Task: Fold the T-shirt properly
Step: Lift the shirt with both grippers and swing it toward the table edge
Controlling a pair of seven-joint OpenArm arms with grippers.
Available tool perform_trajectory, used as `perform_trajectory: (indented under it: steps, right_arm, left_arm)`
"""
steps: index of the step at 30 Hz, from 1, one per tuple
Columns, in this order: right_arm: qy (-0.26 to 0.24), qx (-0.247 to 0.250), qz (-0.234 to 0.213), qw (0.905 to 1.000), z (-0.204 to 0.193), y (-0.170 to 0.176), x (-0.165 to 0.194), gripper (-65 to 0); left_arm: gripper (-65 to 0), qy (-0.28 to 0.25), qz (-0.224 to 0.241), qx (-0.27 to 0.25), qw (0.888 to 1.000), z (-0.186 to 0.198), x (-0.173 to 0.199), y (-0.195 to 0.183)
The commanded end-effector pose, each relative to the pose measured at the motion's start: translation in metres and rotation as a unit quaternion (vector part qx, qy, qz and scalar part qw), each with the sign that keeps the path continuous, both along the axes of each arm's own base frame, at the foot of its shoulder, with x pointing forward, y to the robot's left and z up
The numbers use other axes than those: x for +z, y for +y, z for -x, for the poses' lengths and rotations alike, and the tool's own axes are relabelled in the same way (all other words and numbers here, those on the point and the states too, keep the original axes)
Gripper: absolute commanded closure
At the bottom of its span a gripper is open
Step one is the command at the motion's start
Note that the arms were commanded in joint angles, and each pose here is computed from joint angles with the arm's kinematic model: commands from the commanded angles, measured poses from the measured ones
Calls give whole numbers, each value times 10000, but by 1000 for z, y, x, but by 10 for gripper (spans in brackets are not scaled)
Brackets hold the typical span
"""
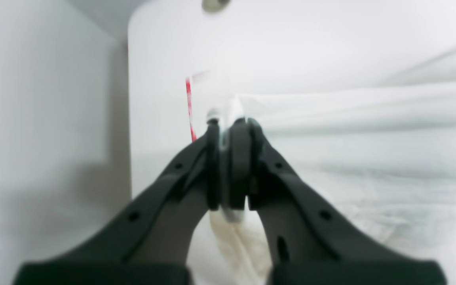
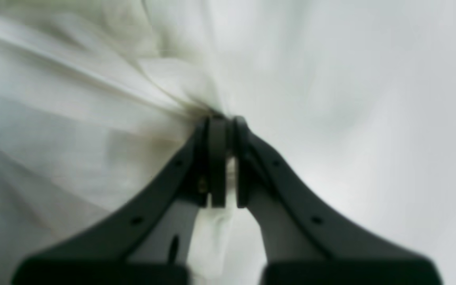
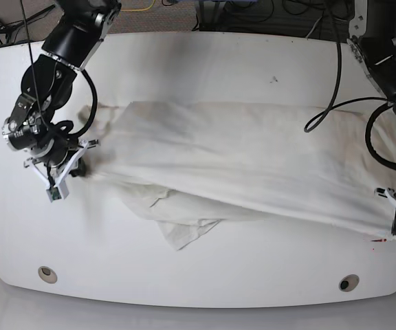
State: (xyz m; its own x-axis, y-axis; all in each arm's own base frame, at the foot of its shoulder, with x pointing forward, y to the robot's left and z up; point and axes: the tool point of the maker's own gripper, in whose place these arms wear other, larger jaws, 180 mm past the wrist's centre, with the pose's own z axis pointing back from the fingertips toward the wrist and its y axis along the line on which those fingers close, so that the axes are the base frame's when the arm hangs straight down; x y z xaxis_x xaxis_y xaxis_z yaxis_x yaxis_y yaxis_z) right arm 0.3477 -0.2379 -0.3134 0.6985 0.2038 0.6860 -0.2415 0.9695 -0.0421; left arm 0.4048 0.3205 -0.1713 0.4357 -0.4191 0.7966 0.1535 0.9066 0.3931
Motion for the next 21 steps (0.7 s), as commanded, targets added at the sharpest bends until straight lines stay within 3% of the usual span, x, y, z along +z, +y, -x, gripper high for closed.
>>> perform_trajectory:
  steps: [1,11,16,21]
  right_arm:
    - [-458,-74,229,9987,-23,-19,36,0]
    - [-1337,152,632,9889,-84,-28,126,0]
    - [-1846,303,828,9789,-110,-23,181,0]
    - [-2435,405,1147,9622,-129,-22,253,0]
  left_arm:
    - [0,-569,-163,83,9982,-8,47,7]
    - [0,-1406,-241,-58,9898,-27,119,-10]
    - [0,-1861,-183,-75,9823,-34,160,-20]
    - [0,-2461,-129,-43,9692,-34,213,-23]
